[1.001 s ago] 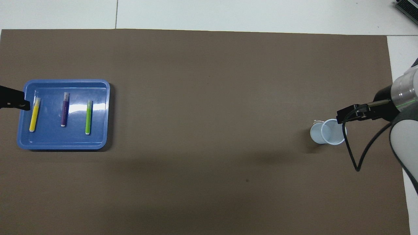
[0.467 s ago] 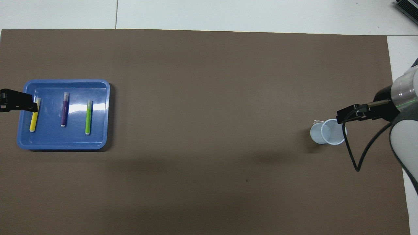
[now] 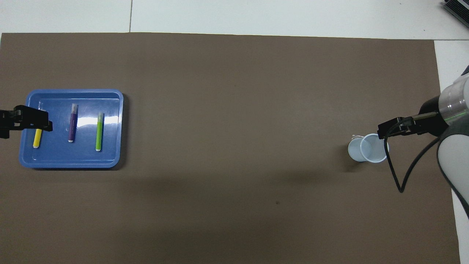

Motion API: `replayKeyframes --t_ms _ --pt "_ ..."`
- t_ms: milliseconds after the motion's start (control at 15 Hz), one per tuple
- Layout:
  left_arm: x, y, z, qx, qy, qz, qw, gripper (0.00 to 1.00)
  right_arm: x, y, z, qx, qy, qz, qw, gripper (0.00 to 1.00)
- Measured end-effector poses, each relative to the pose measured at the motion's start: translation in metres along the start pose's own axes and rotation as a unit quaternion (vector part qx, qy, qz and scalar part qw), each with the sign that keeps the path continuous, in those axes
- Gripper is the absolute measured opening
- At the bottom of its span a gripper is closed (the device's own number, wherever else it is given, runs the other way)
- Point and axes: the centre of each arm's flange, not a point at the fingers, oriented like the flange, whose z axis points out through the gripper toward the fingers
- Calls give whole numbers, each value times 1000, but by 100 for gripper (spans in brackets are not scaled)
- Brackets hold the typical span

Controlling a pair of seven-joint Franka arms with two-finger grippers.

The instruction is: Right arm passes pens to left for tray arrangement

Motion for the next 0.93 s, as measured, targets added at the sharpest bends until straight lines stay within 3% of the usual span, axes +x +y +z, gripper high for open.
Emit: replayKeyframes --t_ms 401,935 --pt "-1 10 -18 18 16 13 1000 100 0 -1 0 0 0 -1 1000 100" --pt "-1 10 -17 20 12 13 1000 100 0 -2 0 0 0 -1 1000 100"
